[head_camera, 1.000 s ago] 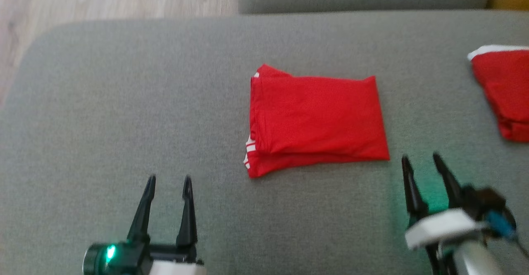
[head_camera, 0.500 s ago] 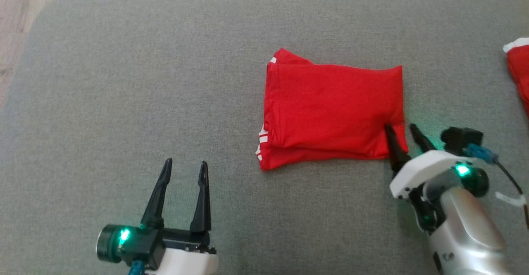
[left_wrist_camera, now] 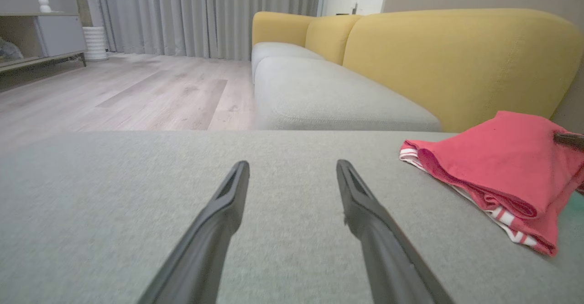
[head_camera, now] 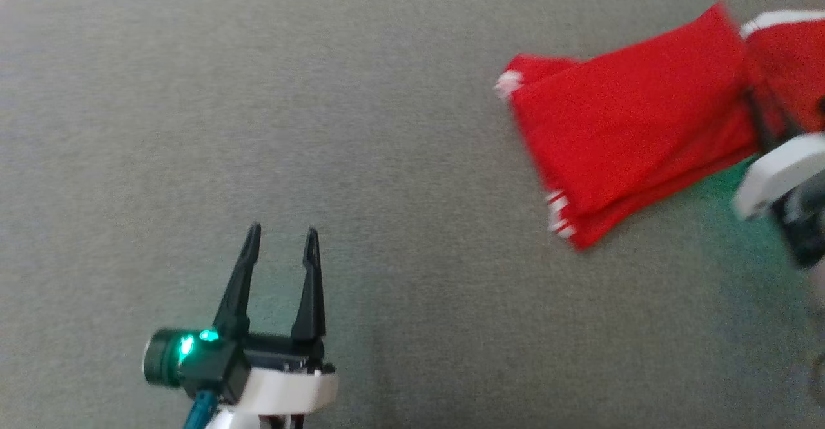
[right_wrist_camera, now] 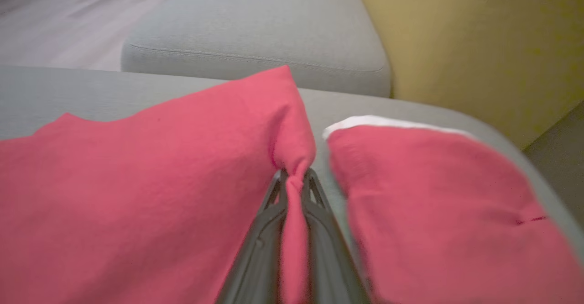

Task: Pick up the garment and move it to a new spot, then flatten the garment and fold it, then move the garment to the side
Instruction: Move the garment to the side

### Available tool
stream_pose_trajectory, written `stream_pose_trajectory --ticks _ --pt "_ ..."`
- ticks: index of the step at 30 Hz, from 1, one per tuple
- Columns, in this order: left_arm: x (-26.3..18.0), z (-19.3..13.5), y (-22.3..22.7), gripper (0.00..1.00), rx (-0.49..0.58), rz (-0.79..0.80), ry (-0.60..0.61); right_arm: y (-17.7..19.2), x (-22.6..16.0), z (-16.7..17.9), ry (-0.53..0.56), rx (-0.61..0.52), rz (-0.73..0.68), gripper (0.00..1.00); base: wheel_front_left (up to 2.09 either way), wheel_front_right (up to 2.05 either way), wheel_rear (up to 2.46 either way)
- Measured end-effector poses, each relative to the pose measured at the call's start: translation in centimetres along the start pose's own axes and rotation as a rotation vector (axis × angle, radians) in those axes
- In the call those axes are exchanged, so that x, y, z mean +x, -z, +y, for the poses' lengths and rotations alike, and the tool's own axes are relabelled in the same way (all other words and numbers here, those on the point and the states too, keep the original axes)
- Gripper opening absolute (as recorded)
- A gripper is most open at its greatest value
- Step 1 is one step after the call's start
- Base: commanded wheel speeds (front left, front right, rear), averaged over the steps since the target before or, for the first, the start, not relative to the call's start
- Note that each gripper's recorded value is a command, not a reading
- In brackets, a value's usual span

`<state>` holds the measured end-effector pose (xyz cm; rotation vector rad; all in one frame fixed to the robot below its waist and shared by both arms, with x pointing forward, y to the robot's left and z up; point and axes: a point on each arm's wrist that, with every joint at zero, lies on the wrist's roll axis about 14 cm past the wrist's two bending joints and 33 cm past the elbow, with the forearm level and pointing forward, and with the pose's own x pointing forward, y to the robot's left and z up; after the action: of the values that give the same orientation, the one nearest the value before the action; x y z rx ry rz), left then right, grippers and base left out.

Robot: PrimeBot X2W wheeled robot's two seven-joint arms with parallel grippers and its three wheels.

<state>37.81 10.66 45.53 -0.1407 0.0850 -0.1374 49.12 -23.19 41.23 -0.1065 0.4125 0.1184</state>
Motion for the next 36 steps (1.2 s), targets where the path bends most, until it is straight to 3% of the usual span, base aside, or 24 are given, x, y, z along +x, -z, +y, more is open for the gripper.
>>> stream_pose_trajectory --ticks 7,14,15,19,22,28,29,33,36 --pt "3.6 -1.8 0.0 1.00 -0.022 -0.022 0.076 -3.1 -1.3 -10.5 0.187 -0.164 0.017 0.00 0.00 0.00 0.00" --pt "6.2 -2.6 1.3 1.00 -0.042 -0.007 0.112 -5.3 -2.9 -16.6 0.329 -0.251 0.024 0.02 0.00 0.00 0.00" --pt "6.5 -2.7 1.5 1.00 -0.045 -0.006 0.114 -5.4 -3.0 -17.1 0.346 -0.251 0.026 1.00 0.00 0.00 0.00" --pt "7.1 -2.7 1.8 1.00 -0.053 -0.001 0.114 -5.4 -3.4 -17.9 0.386 -0.300 0.045 1.00 0.00 0.00 0.00" --pt "6.9 -2.3 1.5 1.00 -0.045 -0.007 0.103 -5.2 -3.4 -15.6 0.357 -0.296 0.016 1.00 0.00 0.00 0.00" --pt "5.9 -1.3 0.1 1.00 -0.026 -0.030 0.058 -0.3 -3.8 -5.7 0.180 -0.127 -0.010 1.00 0.00 0.00 0.00" --pt "5.9 -1.3 0.1 1.00 -0.026 -0.030 0.058 -0.3 -3.8 -5.7 0.180 -0.127 -0.010 1.00 0.00 0.00 0.00" --pt "4.2 -0.7 -0.2 1.00 -0.009 -0.025 0.030 2.2 -5.0 1.9 0.024 0.006 -0.064 1.00 0.00 0.00 0.00" --pt "1.8 0.0 -0.8 1.00 0.006 -0.029 -0.004 1.9 -6.7 7.3 -0.079 0.108 -0.187 1.00 0.00 0.00 0.00"
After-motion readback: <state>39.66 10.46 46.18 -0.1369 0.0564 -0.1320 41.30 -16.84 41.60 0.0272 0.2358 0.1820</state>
